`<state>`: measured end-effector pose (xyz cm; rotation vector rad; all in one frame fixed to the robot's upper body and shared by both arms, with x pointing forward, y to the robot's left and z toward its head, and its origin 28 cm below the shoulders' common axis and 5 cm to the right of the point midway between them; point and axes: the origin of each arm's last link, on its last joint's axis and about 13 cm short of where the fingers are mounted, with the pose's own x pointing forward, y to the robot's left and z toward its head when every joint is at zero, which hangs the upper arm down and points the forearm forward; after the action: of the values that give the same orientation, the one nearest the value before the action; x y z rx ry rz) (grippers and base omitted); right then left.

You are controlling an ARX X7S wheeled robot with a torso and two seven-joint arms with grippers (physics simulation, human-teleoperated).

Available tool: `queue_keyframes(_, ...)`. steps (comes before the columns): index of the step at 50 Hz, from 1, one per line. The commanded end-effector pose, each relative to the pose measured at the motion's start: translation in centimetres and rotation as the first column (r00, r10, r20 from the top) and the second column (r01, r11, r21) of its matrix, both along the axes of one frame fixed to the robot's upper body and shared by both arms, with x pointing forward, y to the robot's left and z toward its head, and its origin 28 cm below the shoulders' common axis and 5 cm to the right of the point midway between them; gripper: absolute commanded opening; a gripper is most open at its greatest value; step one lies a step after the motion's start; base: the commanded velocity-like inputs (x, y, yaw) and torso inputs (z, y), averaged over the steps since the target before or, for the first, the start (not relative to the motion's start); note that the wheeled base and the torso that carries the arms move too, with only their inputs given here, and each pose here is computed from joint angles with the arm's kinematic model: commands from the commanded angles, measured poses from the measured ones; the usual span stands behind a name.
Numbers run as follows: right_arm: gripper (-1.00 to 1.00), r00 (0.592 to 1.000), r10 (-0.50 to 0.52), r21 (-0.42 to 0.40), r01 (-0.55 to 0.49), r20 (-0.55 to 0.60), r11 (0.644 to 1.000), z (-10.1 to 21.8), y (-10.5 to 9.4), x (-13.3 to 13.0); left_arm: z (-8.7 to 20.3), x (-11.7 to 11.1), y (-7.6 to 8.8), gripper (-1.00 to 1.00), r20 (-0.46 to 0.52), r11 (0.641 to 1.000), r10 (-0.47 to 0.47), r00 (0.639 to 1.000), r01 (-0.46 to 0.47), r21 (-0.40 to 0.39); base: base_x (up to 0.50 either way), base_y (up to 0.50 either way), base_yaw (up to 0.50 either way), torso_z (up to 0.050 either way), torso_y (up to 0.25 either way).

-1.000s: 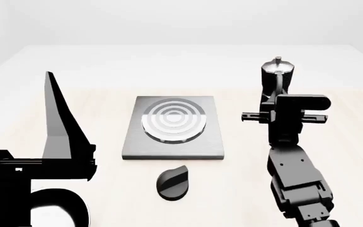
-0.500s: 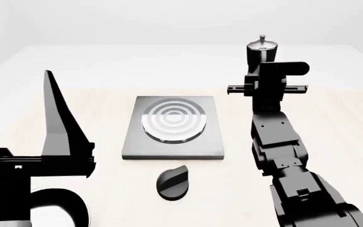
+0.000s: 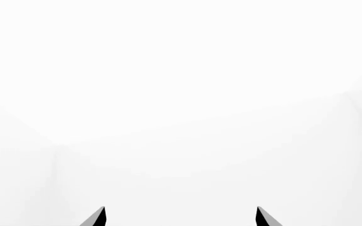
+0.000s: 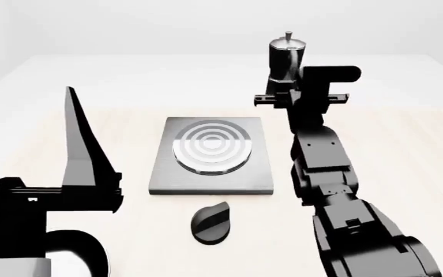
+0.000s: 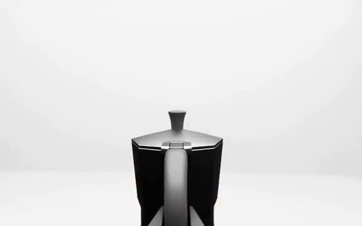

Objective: Turn on the stove and put the moka pot on it.

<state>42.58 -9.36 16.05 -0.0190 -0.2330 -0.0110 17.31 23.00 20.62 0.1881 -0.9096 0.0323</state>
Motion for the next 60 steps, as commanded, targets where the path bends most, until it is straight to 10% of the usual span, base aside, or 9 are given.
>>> queue_keyframes(1, -1.0, 0.977, 0.21, 0.031, -0.211, 0.048, 0.977, 0.6, 1.8, 0.0, -0.2, 0.0, 0.0, 1.0, -0.009, 1.0, 0.001, 1.0, -0.001, 0.0, 0.0, 0.0, 0.0, 0.0, 0.01)
queue_keyframes(24, -1.0, 0.918, 0.389, 0.022, -0.391, 0.074, 0.92, -0.3, 4.2, -0.7, -0.3, 0.1, 0.0, 1.0, -0.02, 1.0, -0.001, 1.0, 0.0, -0.005, 0.0, 0.0, 0.0, 0.001, 0.001)
queue_keyframes(60, -1.0, 0.925, 0.362, 0.034, -0.368, 0.116, 0.929, -0.7, 5.7, -1.3, -0.6, 0.1, 0.2, 1.0, -0.045, 1.0, 0.018, 0.999, -0.017, 0.008, 0.0, 0.0, 0.0, 0.0, 0.001)
